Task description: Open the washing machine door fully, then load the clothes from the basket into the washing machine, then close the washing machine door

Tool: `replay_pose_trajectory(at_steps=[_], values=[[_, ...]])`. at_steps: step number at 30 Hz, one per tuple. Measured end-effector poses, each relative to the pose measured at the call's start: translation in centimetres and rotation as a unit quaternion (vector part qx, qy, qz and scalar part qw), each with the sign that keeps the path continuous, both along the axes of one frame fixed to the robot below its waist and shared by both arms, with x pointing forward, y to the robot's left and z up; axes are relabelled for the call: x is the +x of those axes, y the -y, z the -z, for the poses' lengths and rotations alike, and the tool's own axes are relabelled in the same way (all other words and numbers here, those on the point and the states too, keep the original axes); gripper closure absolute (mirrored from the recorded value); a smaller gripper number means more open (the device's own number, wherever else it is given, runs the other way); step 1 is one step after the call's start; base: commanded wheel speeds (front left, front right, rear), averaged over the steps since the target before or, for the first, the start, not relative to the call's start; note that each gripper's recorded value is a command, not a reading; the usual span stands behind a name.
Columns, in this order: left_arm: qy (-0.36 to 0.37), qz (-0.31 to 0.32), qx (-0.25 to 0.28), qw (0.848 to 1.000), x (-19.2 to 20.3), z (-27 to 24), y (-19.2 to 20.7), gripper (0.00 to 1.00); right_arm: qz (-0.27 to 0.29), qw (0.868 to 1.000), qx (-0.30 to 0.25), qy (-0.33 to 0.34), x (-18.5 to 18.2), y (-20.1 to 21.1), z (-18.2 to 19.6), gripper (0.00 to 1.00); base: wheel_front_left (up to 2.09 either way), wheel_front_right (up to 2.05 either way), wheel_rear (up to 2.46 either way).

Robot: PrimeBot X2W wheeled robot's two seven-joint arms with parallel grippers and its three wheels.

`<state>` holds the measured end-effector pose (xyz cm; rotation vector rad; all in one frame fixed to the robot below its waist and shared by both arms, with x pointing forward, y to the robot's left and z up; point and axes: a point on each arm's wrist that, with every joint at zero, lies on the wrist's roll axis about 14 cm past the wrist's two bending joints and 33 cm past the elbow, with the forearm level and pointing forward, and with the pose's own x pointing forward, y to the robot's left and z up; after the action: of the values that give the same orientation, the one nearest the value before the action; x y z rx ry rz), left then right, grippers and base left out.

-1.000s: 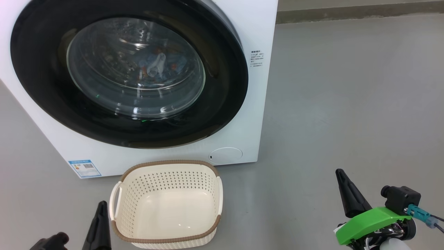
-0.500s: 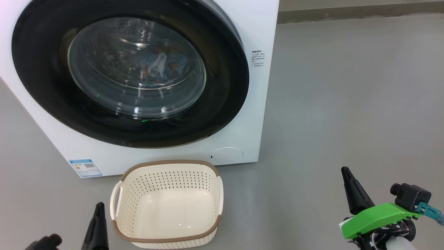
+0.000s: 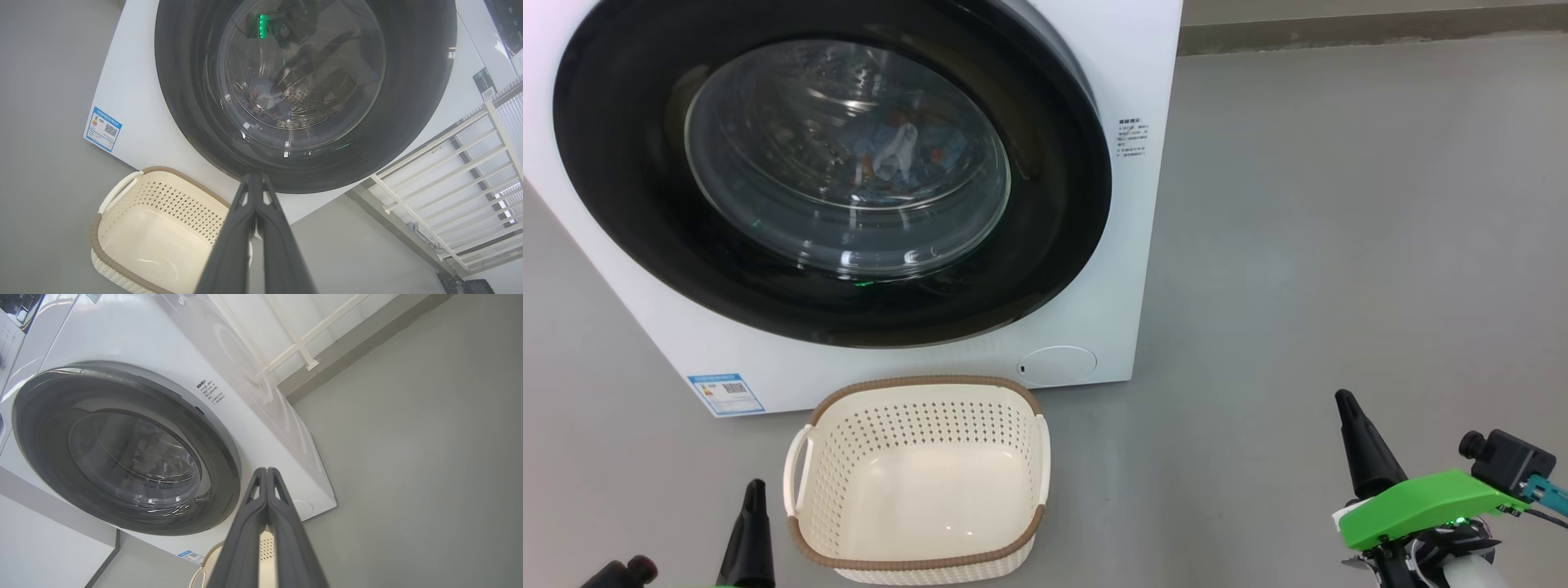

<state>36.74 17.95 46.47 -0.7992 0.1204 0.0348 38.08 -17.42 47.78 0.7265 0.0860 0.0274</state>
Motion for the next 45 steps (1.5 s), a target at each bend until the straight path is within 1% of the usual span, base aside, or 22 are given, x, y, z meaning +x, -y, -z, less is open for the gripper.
replay_pose_trajectory(at_steps=[13,27,34,37,45], values=[[-0.003,-0.011,-0.061,0.998,0.4,-0.3,-0.4,1.0,0.015,0.998,0.066,-0.008,0.1,0.7,-0.1,1.0,0.0,0.0,0.0],[-0.009,-0.019,-0.131,0.991,0.4,-0.2,-0.4,1.0,0.031,0.99,0.136,-0.013,0.3,1.4,-0.2,1.0,0.0,0.0,0.0],[-0.012,-0.025,-0.163,0.986,0.4,-0.2,-0.5,1.0,0.037,0.984,0.171,-0.014,0.3,1.6,-0.4,1.0,0.0,0.0,0.0],[-0.012,-0.025,-0.175,0.984,0.4,-0.2,-0.5,1.0,0.038,0.98,0.194,-0.015,0.4,1.5,-0.4,1.0,0.0,0.0,0.0],[-0.013,-0.027,-0.21,0.977,0.4,-0.2,-0.7,1.0,0.045,0.971,0.234,-0.013,0.4,1.9,-0.6,1.0,0.0,0.0,0.0]])
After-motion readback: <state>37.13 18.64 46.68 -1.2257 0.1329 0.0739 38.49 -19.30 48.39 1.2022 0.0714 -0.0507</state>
